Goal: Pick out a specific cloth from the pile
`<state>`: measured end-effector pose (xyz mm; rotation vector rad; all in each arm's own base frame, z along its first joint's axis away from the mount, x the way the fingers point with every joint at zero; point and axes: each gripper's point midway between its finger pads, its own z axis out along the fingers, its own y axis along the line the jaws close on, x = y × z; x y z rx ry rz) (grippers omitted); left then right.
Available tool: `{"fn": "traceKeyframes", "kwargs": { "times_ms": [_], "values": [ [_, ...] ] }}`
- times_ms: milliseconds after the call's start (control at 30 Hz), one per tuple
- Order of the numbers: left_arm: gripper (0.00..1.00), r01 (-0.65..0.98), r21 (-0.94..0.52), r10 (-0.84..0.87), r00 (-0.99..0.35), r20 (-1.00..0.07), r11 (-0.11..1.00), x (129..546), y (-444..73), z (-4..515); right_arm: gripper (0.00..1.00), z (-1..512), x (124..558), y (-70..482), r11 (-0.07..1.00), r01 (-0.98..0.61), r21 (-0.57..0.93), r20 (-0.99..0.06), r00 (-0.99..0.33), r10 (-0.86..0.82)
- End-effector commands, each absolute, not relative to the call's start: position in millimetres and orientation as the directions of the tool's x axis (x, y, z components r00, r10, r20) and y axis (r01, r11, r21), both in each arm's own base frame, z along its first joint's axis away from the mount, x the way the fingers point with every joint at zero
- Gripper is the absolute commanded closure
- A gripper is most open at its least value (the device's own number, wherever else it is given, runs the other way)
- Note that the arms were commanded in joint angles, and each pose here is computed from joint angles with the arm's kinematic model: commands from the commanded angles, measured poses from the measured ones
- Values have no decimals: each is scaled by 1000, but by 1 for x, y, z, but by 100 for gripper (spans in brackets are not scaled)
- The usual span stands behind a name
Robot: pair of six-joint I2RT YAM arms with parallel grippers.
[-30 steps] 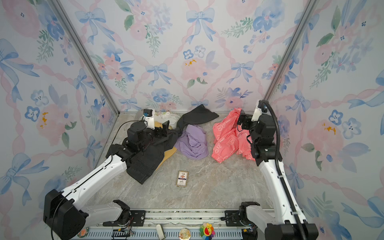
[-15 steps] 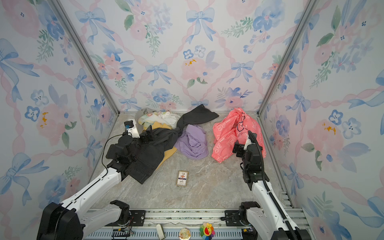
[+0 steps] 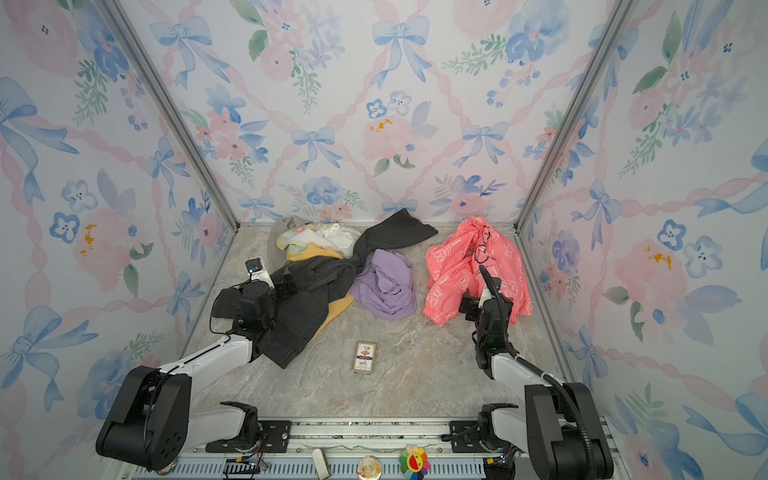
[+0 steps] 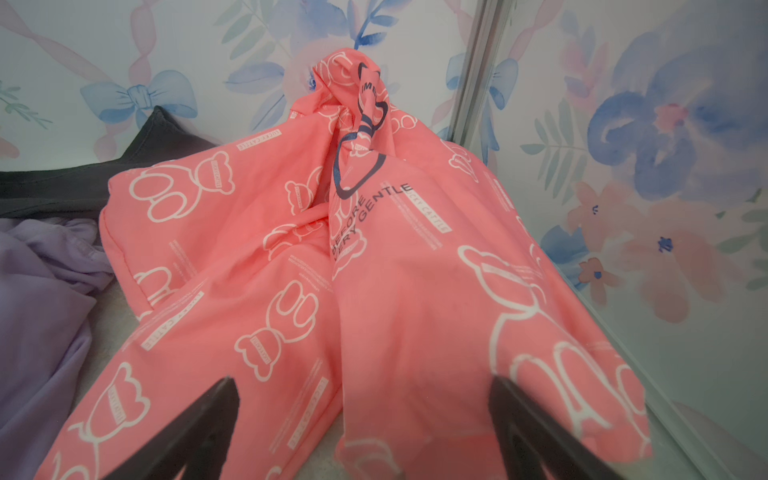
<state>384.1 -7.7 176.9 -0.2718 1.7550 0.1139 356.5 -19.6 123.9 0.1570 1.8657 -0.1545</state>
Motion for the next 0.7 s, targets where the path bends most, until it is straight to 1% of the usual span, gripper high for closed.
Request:
{"fn": "traceKeyframes", "kwargs": {
  "times_ms": [0,200,300,600,667],
  "values": [
    [2,-232,-39,-71,-134,-988,972,382,-6,179,3,138,364,-17,983,179,-27,-985,-174,4],
    [2,-214,12,-24,-167,-986,977,380,-7,160,3,124,368,-12,987,158,-34,-983,-183,-4],
    [2,-223,22,-12,-152,-988,974,374,-4,160,3,119,369,-12,988,154,-34,-983,-185,-5],
    [2,-274,26,-9,-126,-992,961,362,10,142,3,109,373,-15,986,166,-21,-984,-176,9],
    [2,-294,3,-37,-129,-991,956,362,17,140,3,109,373,-17,985,170,-19,-983,-181,12]
  ]
}}
